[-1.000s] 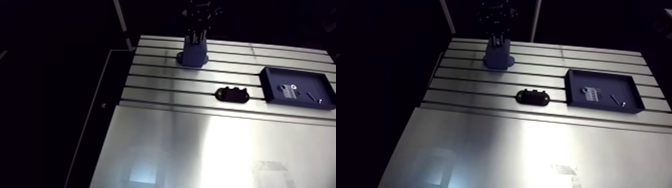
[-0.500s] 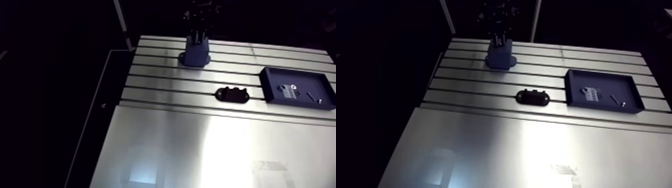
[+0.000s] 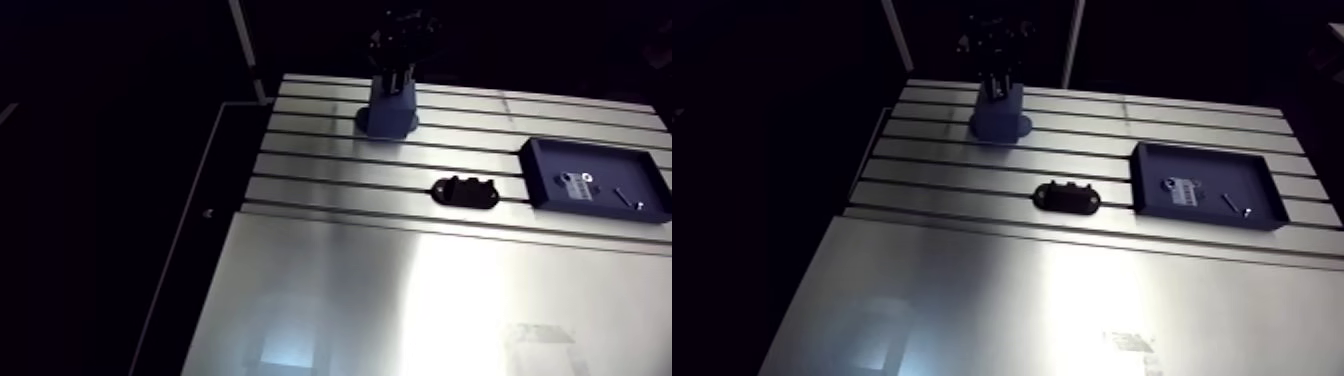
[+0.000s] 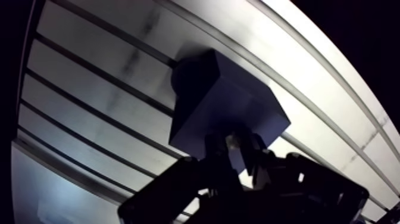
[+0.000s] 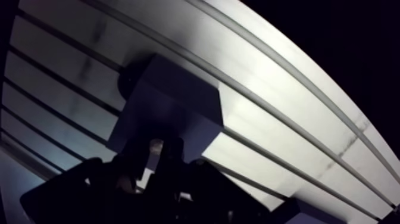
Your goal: Pick up the M10 bolt and insert it into the hex recess until seated.
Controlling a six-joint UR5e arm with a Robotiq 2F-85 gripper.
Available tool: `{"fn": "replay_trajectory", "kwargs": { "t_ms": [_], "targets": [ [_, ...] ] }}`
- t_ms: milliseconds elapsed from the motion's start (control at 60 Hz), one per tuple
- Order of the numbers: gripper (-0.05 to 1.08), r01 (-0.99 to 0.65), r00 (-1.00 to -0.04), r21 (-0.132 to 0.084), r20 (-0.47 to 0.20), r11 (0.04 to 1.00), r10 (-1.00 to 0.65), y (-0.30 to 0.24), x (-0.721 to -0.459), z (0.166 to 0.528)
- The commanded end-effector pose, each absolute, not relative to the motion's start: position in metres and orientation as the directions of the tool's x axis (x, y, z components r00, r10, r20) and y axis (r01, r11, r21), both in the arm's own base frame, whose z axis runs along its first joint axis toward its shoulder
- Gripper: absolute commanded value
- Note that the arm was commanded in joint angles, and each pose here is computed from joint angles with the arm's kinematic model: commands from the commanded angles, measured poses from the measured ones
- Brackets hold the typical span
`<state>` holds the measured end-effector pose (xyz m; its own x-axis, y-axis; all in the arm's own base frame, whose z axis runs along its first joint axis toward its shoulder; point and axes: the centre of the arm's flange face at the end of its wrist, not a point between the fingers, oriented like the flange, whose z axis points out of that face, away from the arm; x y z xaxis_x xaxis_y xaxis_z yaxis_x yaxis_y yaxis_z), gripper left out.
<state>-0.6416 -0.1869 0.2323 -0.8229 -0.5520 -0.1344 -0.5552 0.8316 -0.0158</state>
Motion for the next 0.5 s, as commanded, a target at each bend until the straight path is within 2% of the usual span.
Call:
{"fn": "replay_trajectory", "kwargs": {
  "t_ms": [17,500],
  "targets": [
    [0.73,-0.578,-0.807,-0.019,-0.135,0.816,-0.575,-0.1869,-0.6412,0.2322],
    [0.73,-0.599,-0.792,-0.022,-0.135,0.800,-0.596,-0.1848,-0.6415,0.2316]
  ]
}}
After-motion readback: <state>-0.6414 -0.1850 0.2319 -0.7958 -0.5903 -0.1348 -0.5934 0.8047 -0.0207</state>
